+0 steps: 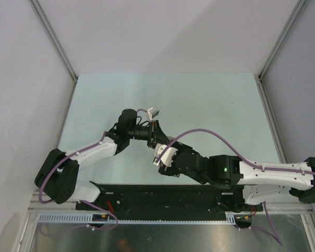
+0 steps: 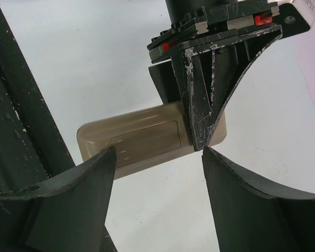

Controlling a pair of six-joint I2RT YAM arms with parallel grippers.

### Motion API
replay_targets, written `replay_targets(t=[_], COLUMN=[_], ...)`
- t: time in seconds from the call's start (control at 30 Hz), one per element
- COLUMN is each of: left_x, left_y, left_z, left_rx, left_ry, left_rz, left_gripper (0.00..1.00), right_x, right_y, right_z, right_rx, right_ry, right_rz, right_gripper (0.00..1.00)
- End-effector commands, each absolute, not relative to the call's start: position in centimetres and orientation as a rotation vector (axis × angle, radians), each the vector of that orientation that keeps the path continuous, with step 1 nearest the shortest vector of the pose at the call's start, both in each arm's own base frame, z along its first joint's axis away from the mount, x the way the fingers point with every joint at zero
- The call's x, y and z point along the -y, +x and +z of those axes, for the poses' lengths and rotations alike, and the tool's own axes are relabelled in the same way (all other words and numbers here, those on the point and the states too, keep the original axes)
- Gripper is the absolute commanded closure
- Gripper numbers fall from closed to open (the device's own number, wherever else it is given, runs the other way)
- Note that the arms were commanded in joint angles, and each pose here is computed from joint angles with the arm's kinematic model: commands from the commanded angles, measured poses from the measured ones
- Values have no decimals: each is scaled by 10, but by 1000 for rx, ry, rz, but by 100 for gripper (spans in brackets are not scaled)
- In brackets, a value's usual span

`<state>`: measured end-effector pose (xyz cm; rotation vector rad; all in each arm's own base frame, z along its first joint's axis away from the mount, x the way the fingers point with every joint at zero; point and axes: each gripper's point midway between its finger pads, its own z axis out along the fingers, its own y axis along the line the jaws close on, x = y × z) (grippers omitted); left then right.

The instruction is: Load the batteries into the remote control

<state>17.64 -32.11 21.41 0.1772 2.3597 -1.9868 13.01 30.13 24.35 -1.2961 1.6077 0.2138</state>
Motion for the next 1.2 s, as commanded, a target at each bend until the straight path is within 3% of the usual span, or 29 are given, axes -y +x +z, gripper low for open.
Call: replay_targets(t=[0.0,0.83,1.17], left_x=[323,322,320], left_y=[179,184,178], left_z=[245,225,247], left_rx=[-2265,-2310,-2263], left_ry=[245,211,246], left_rz=[-2021,-1982,-2017], left_gripper=[100,100,100], right_x=[-304,-307,-302], right_y=[126,123,129], right_z=[259,271,253], right_rx=[-1582,-1568,-1596], right_ry=[-1273,-1223,-1270], right_rz=[253,287,182], right_gripper=[28,25,27])
